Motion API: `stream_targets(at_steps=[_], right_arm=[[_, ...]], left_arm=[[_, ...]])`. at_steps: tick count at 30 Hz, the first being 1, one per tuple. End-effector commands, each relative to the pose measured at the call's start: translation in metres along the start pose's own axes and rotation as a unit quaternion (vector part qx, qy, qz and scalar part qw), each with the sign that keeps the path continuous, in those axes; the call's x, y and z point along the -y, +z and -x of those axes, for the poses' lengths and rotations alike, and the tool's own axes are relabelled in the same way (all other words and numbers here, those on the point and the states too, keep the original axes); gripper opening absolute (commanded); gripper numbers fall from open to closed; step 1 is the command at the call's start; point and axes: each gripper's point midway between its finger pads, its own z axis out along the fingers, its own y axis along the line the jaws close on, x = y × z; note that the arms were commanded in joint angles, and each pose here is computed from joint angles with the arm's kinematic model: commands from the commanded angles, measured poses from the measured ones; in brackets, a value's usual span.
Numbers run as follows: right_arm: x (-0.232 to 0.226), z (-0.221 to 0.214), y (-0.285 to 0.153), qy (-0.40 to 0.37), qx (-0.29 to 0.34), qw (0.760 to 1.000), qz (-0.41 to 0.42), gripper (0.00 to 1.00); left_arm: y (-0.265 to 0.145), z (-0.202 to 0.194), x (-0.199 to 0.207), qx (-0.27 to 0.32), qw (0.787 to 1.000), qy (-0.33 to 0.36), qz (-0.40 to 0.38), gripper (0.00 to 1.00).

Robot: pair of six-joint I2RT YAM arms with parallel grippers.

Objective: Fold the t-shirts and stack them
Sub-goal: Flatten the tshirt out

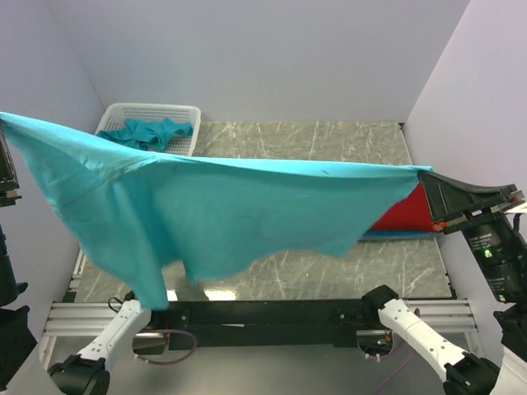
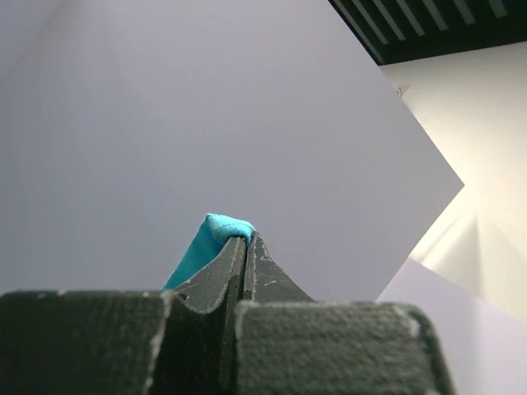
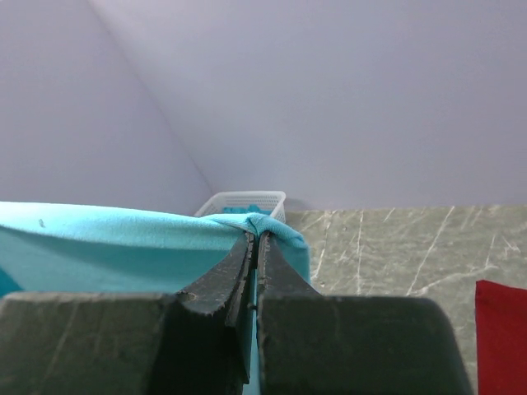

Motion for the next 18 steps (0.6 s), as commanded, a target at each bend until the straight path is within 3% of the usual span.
stream_targets(at_steps=[1, 6, 10, 12, 13, 14, 18], right_arm=[[0.009, -0.012, 0.006, -0.016, -0.015, 1.000, -0.018, 0.00], [0.039, -0.041, 0.035, -0.026, -0.036, 0.996, -0.081, 0.00], [0.085, -0.095, 0.074, -0.053, -0.086, 0.979, -0.177, 0.00], [0.107, -0.111, 0.089, -0.057, -0.081, 0.970, -0.223, 0.00], [0.126, -0.146, 0.099, -0.071, -0.116, 0.960, -0.245, 0.00], [0.130, -0.164, 0.107, -0.071, -0.133, 0.959, -0.240, 0.00], [0.171, -0.244, 0.140, -0.060, -0.201, 0.948, -0.240, 0.00]], left_arm=[[0.011, -0.007, 0.002, -0.004, 0.999, 0.036, -0.015, 0.01], [0.038, -0.063, -0.039, -0.045, 0.996, 0.071, 0.024, 0.01], [0.062, -0.162, -0.105, -0.140, 0.979, 0.135, 0.059, 0.01], [0.065, -0.232, -0.152, -0.213, 0.962, 0.144, 0.089, 0.01], [0.063, -0.256, -0.167, -0.239, 0.956, 0.140, 0.100, 0.01], [0.056, -0.304, -0.194, -0.289, 0.943, 0.127, 0.107, 0.01], [0.026, -0.396, -0.267, -0.371, 0.909, 0.132, 0.137, 0.01]])
